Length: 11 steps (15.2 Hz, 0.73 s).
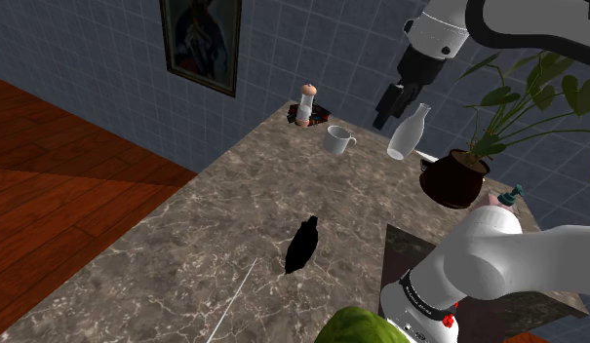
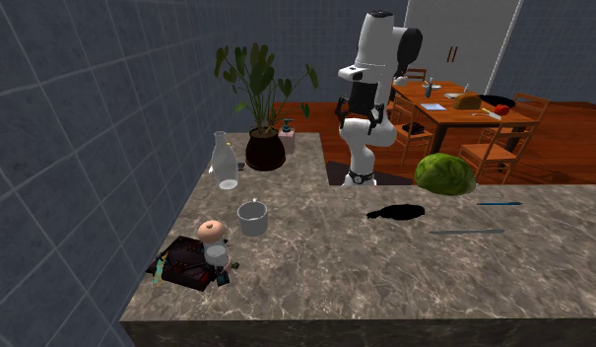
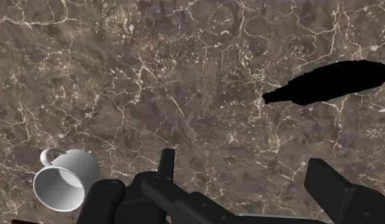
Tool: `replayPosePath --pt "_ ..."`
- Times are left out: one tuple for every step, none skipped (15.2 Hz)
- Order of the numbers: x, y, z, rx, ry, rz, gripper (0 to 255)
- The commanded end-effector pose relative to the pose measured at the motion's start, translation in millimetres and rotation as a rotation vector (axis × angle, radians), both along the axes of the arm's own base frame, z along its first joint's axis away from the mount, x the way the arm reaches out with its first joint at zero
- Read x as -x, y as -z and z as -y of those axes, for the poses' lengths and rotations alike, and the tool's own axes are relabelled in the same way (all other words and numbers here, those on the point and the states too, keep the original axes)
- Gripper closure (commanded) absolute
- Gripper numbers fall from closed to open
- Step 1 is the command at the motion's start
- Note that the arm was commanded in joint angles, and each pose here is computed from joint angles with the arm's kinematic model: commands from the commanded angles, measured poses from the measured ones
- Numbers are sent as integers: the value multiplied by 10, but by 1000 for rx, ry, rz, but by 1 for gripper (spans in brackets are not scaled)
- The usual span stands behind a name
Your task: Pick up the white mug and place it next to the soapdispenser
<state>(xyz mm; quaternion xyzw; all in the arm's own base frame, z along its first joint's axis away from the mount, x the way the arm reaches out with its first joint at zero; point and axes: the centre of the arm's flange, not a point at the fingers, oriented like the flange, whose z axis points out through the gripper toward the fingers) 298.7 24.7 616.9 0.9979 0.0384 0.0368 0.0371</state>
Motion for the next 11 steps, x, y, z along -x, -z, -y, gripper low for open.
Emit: replayPosePath --pt "0 0 0 0 0 0 0" --pt "-86 73 72 -1 1 -1 0" --pt "-171 145 145 -2 2 -2 0" --pt "-256 218 217 -2 2 -3 0" --pt "-341 291 289 -3 3 -4 0" --pt "-426 364 362 -4 4 -5 0" --pt "-511 437 434 -5 5 -6 0" --pt "-596 511 506 -5 5 -7 0" --pt "-681 584 579 -6 6 -7 0" --pt "-765 658 651 -7 7 -8 0" --pt "-850 732 724 -8 8 -9 0"
